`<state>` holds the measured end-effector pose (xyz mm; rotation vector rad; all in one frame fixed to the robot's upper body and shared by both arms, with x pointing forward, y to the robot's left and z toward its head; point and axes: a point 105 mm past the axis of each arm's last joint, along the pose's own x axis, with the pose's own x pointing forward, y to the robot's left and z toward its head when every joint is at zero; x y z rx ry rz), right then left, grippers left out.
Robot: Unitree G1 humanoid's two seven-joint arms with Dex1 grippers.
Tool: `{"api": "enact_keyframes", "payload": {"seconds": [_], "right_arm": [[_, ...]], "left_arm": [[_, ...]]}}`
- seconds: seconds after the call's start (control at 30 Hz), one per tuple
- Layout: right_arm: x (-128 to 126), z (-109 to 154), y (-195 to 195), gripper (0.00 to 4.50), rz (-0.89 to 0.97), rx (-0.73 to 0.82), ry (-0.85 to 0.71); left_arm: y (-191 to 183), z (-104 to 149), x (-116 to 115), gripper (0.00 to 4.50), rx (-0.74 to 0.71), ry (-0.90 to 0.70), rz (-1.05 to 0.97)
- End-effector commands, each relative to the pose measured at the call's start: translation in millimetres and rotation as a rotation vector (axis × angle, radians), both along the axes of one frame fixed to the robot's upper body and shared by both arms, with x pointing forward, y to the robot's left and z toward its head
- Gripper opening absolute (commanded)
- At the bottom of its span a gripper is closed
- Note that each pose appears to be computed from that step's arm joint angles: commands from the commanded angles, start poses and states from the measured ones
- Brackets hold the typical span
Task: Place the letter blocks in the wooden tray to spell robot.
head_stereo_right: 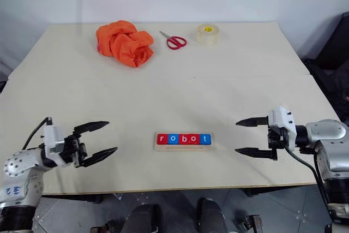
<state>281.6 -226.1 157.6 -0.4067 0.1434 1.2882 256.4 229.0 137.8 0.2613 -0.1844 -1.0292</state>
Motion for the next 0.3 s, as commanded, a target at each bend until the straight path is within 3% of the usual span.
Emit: {"api": "enact_keyframes", "payload": {"seconds": [0.03, 0.3], "right_arm": [[0.4, 12.3, -1.5, 4.46, 0.050, 0.012, -0.038], [6.8, 16.0, 2.5, 4.46, 0.077, 0.030, -0.046]], "left_arm": [[6.4, 15.4, -3.4, 4.50, -0.013, -0.075, 0.012], [10.1, 23.9, -2.4, 4.50, -0.040, -0.137, 0.039]]}}
